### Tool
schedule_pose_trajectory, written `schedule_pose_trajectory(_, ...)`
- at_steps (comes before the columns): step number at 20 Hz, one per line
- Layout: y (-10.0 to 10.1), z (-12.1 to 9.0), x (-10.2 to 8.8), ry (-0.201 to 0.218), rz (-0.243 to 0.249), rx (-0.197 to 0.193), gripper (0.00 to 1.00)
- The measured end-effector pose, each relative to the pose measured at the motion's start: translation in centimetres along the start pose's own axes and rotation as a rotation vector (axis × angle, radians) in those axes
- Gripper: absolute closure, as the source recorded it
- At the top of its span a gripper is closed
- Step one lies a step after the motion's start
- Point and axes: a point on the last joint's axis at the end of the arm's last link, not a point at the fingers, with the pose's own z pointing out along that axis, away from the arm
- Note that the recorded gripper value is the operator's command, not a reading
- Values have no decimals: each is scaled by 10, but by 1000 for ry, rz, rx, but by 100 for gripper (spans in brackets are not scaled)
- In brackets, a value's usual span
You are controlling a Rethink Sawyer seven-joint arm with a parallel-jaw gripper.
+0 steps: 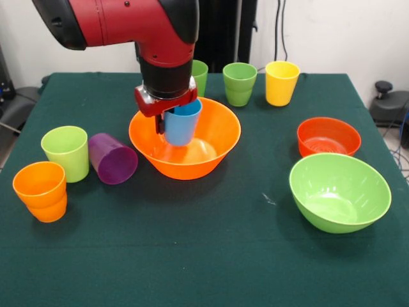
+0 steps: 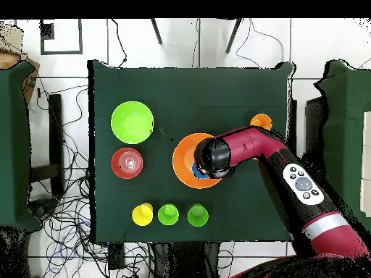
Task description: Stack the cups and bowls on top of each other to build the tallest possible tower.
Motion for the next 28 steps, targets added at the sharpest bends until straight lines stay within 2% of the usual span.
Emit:
schedule_pose_trajectory(14,-23,2,18,-3,51,-14,100)
schedule_pose_trajectory(28,-19,3,16,1,43,-11,100)
